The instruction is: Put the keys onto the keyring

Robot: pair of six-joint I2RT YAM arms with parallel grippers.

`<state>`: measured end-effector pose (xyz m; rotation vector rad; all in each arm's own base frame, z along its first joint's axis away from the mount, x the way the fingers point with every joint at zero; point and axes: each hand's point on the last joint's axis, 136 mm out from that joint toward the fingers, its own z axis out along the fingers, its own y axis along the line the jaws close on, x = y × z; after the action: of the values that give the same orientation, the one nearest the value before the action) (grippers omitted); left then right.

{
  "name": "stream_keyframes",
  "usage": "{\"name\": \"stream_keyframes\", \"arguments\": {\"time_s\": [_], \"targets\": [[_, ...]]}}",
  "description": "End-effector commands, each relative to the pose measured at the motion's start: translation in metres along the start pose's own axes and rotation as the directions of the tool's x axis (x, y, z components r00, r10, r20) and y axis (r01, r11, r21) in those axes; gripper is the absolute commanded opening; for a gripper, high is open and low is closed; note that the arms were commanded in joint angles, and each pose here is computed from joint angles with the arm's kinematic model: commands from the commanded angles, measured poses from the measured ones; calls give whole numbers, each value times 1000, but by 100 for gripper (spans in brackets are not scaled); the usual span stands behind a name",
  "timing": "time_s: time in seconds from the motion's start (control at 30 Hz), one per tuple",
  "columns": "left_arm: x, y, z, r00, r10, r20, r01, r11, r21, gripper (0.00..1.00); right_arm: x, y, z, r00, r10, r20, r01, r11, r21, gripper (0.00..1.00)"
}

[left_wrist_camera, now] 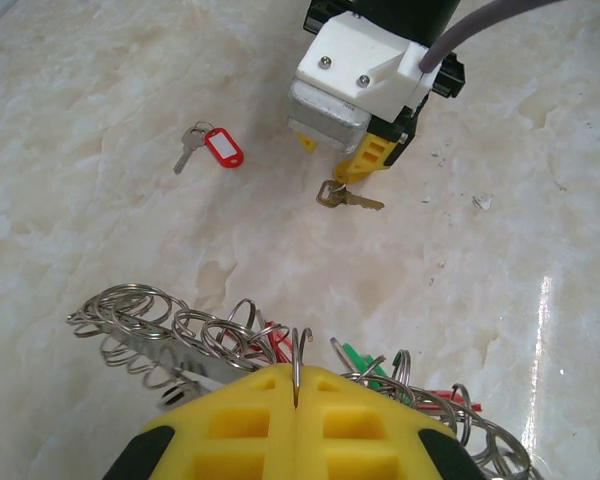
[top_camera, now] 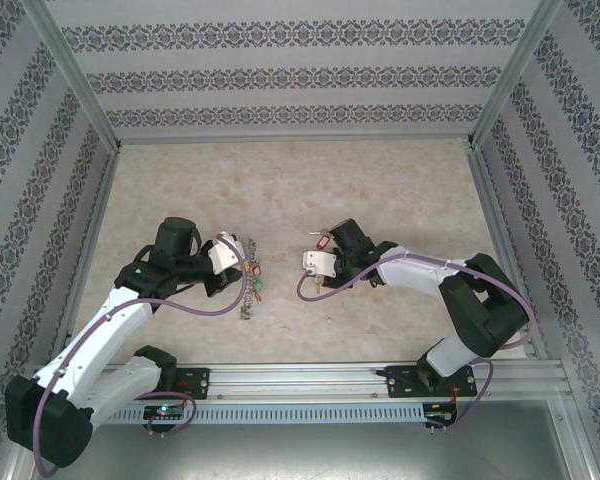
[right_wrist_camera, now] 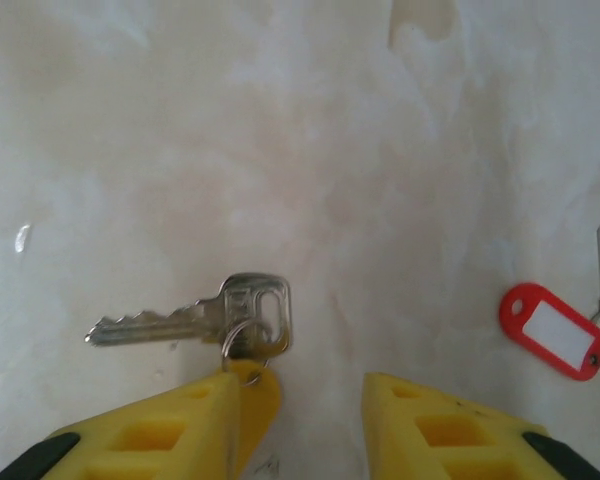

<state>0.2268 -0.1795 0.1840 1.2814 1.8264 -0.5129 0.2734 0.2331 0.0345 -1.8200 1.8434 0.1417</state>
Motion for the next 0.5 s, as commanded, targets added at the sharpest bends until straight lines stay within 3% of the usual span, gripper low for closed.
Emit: {"name": "stream_keyframes", "arguments": {"time_s": [0.0,0.13,0.47], "targets": [[-10,7,-4,999,18,40,-17,999,-32,0,-5,3,6,997,-76,15,76,997,-19,35],[-8,7,-5,999,14,31,-13,999,-34,0,-2,16,10,996,-93,9,94,992,-81,36],[-8,9,-5,999,9,32,-8,999,-41,0,-1,17,11,995,-101,-1,100,991,-84,34]]}}
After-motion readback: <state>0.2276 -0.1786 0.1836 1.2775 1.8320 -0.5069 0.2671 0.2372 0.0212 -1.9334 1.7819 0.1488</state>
